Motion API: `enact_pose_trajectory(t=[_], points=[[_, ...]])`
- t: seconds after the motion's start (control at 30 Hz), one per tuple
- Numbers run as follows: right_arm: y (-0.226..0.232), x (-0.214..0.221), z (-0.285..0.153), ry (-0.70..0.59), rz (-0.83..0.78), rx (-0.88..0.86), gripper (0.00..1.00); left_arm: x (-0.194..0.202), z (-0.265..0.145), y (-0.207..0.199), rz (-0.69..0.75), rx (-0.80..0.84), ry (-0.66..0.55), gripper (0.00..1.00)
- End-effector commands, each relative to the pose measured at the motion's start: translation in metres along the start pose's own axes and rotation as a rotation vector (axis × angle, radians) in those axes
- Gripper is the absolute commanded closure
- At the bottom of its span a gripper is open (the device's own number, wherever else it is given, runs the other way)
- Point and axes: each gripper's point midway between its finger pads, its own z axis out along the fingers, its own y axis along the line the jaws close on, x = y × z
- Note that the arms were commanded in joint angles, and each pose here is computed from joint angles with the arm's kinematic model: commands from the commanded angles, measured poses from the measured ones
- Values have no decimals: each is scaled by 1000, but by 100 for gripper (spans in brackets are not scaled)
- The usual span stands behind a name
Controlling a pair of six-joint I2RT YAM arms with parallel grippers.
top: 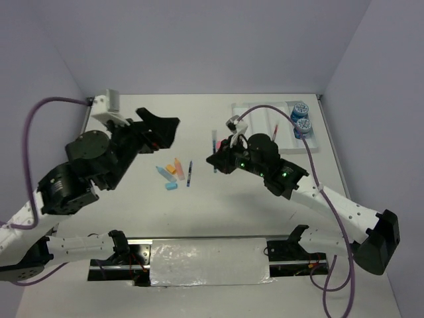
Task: Sort the stationery into containers
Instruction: Place the pen in the storage box.
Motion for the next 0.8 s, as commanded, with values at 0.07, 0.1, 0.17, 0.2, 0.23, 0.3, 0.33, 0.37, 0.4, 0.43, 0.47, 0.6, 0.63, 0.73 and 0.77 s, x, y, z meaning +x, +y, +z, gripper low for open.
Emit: enact_pose_trajectory(t=[0.07, 0.1, 0.17, 0.2, 0.23, 0.3, 0.33, 0.37, 0.4, 0.43, 0.47, 0.6, 0.63, 0.73, 0.77], points=[[-131, -33, -30, 17, 189, 414, 100, -11, -40, 92, 142, -353, -22, 1], [-166, -16, -25, 111, 229, 515, 100, 0, -41, 95, 193, -329, 15, 1], [-222, -35, -49, 154, 250, 711, 100, 44, -41, 102, 281, -265, 142, 1], [-262, -35, -61, 211, 277, 851, 100, 71, -42, 115, 335, -275, 216, 1], [-272, -9, -57, 300, 307, 871, 100, 82, -45, 120, 350, -275, 252, 1], [-315, -21, -62, 298, 348, 966, 100, 108, -52, 137, 371, -290, 319, 1], [-324, -41, -59, 260, 337, 966, 100, 114, -54, 142, 377, -291, 331, 1], [-349, -35, -61, 281, 344, 1021, 100, 114, -57, 144, 373, -280, 320, 1], [-360, -33, -68, 306, 341, 1072, 99, 125, -58, 149, 389, -275, 344, 1], [-371, -55, -71, 276, 312, 1105, 99, 124, -61, 150, 381, -261, 337, 1], [-395, -41, -71, 330, 321, 1151, 99, 127, -62, 151, 385, -252, 343, 1], [-430, -32, -81, 397, 314, 1203, 98, 154, -63, 172, 382, -270, 349, 1], [-437, -23, -85, 409, 333, 1214, 97, 157, -63, 169, 370, -251, 352, 1], [-456, 1, -86, 421, 384, 1205, 89, 159, -61, 164, 381, -231, 369, 1], [-464, 14, -85, 451, 397, 1209, 86, 161, -60, 167, 388, -246, 372, 1]])
